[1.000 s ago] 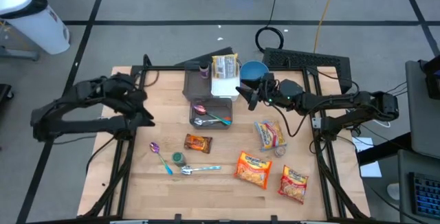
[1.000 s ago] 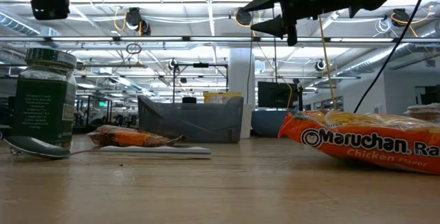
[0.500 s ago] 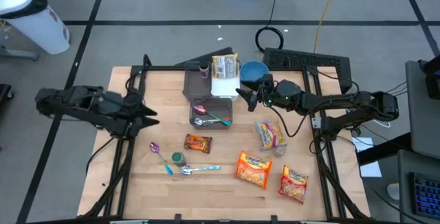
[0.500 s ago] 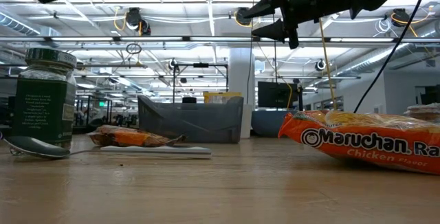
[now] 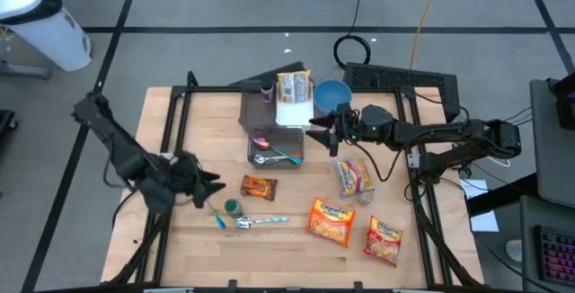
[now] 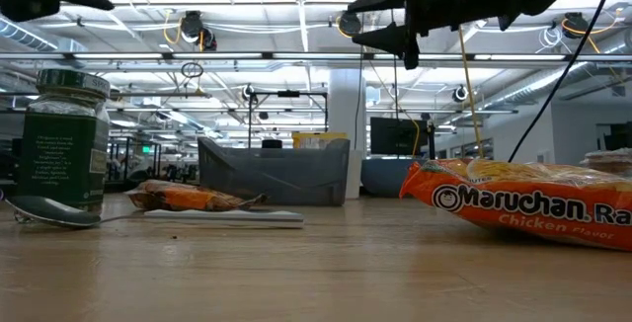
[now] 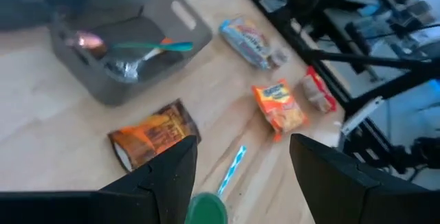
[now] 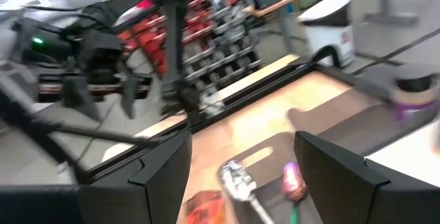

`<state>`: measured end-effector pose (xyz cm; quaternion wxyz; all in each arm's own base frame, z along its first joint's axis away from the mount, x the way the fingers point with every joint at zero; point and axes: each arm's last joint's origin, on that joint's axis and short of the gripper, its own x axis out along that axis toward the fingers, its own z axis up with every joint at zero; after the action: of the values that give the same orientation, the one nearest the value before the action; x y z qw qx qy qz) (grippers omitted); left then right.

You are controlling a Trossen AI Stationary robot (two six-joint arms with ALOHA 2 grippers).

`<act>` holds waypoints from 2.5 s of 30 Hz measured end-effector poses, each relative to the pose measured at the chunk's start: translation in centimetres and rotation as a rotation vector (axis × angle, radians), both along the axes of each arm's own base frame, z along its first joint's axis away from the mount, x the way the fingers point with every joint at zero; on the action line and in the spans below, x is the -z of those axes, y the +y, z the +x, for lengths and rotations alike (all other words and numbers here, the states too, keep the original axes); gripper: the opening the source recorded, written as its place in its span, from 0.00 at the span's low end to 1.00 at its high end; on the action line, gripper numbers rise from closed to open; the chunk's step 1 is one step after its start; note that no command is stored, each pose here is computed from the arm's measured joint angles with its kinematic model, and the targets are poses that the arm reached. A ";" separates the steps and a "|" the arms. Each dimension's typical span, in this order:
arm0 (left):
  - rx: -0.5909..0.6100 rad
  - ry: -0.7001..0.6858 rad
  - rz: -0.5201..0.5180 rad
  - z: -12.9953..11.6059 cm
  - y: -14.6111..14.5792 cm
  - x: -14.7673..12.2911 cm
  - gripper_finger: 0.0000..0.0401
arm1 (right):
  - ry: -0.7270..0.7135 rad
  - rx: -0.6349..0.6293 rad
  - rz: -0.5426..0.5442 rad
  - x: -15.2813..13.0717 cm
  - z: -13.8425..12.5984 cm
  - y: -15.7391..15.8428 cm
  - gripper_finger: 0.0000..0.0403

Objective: Pick & Place Food Item
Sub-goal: Put the green seasoning bottle into the top black bin

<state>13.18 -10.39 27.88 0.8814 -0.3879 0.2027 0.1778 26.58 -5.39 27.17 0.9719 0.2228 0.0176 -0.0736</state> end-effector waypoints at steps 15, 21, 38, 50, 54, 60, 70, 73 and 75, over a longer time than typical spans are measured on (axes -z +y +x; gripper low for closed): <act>0.012 0.314 0.001 4.1 -7.5 1.1 0.60 | 0.023 -0.199 0.070 0.3 0.0 0.6 0.63; -0.078 0.547 0.226 4.1 -8.8 1.7 0.60 | 0.022 -0.157 0.086 0.3 0.0 0.5 0.63; -0.175 0.393 0.293 -3.3 -11.8 7.4 0.60 | -0.046 0.214 0.108 -0.2 0.3 2.6 0.63; -0.153 0.323 0.356 -2.7 -11.5 7.4 0.60 | -0.080 0.239 0.237 -0.2 0.3 2.7 0.63; -0.132 0.355 0.391 -2.5 -11.4 7.4 0.60 | -0.090 0.241 0.276 -0.2 0.3 2.7 0.63; -0.116 0.357 0.413 -2.5 -11.4 7.4 0.60 | -0.091 0.224 0.292 -0.2 0.4 3.2 0.63; -0.105 0.364 0.433 -2.4 -11.3 7.3 0.74 | -0.067 0.277 0.257 0.1 0.3 3.6 0.63; -0.105 0.357 0.435 -2.4 -11.3 7.3 0.88 | -0.061 0.277 0.257 0.1 0.3 3.6 0.63; -0.107 0.357 0.435 -2.3 -11.3 7.3 0.96 | -0.060 0.277 0.254 0.1 0.3 3.6 0.63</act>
<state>10.85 -21.66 20.55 0.8836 -0.1624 0.2911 0.3289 26.88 -1.81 27.05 0.9167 0.3460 -0.0332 -0.1972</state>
